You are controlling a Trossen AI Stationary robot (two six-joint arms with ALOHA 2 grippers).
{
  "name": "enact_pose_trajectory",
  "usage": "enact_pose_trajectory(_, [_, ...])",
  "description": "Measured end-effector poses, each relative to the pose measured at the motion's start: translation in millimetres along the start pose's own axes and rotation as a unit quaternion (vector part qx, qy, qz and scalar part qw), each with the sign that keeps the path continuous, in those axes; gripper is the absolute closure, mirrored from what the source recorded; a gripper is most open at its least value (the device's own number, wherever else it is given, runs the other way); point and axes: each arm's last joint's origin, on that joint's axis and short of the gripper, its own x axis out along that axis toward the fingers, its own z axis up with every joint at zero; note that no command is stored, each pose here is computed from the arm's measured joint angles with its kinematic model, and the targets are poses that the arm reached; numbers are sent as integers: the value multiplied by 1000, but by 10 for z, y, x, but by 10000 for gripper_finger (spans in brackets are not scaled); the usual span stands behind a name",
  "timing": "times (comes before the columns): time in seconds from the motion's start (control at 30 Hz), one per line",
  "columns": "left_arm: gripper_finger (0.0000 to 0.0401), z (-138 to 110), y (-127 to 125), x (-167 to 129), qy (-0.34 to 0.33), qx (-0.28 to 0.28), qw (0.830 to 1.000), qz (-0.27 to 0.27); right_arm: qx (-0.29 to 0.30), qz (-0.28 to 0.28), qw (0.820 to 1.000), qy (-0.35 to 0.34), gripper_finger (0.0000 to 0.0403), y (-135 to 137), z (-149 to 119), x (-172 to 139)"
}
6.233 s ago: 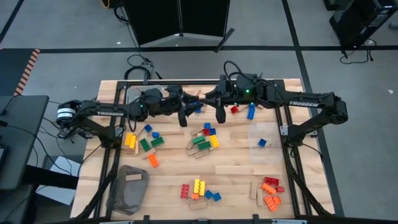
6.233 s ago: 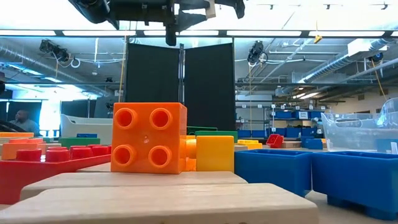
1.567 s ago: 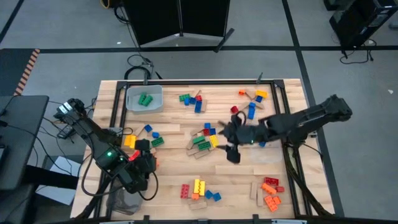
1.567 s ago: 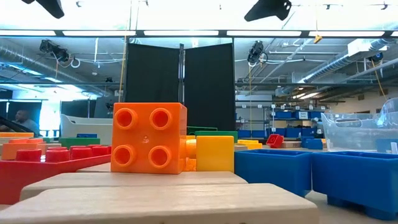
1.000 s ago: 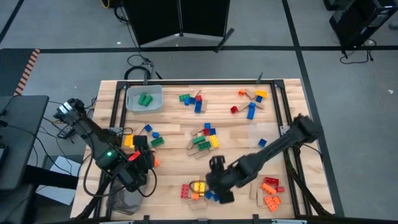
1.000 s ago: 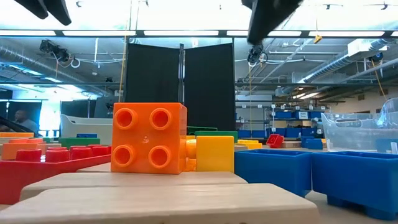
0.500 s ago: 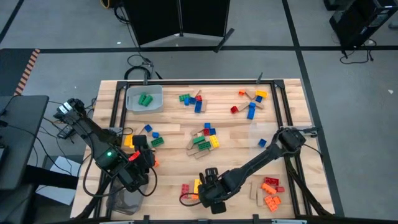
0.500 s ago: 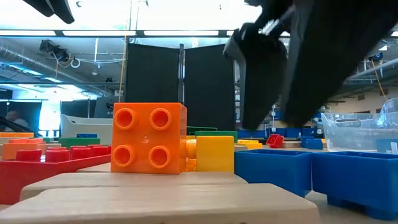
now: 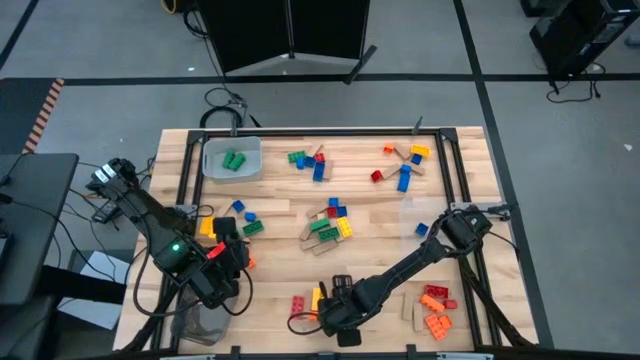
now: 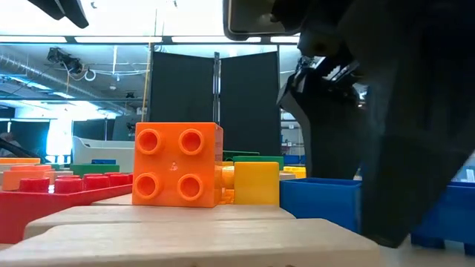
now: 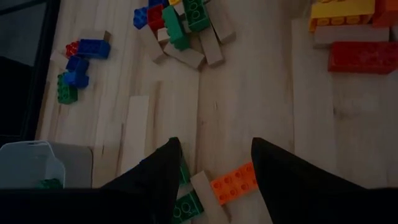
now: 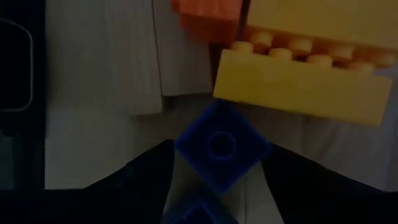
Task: Sort blocks by size
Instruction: Put the small blue game piece into the transparent bin
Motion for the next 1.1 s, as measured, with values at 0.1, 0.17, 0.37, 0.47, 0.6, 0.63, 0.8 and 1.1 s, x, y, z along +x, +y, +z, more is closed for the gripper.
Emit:
enact_pose_trajectory(0.1, [199, 1, 0, 0, 0, 0, 1000, 0, -2, 10, 1000, -9, 169, 7, 24, 10])
enact_pose_trajectory(0.17, [199, 5, -4, 0, -2, -2, 1000, -2, -3, 16, 1000, -16, 177, 16, 40, 17])
enact_pose_trajectory(0.37, [199, 19, -16, 0, -9, -8, 1000, -7, -10, 18, 1000, -21, 210, -1, 61, 19])
enact_pose_trajectory(0.47, [199, 26, -20, -1, -12, -11, 1000, -9, -13, 19, 1000, -21, 233, -15, 68, 19])
enact_pose_trajectory(0.6, [199, 44, -32, -1, -22, -18, 1000, -12, -11, 17, 1000, -18, 255, -35, 71, 20])
enact_pose_trajectory(0.63, [199, 43, -30, -2, -21, -17, 1000, -11, -9, 17, 1000, -18, 256, -36, 70, 22])
enact_pose_trajectory(0.8, [199, 44, -30, -2, -22, -18, 1000, -11, 11, 20, 1000, -16, 247, -34, 70, 28])
enact_pose_trajectory(1.1, [199, 45, -31, -2, -23, -18, 1000, -11, 21, 41, 999, 6, 193, -36, 51, 25])
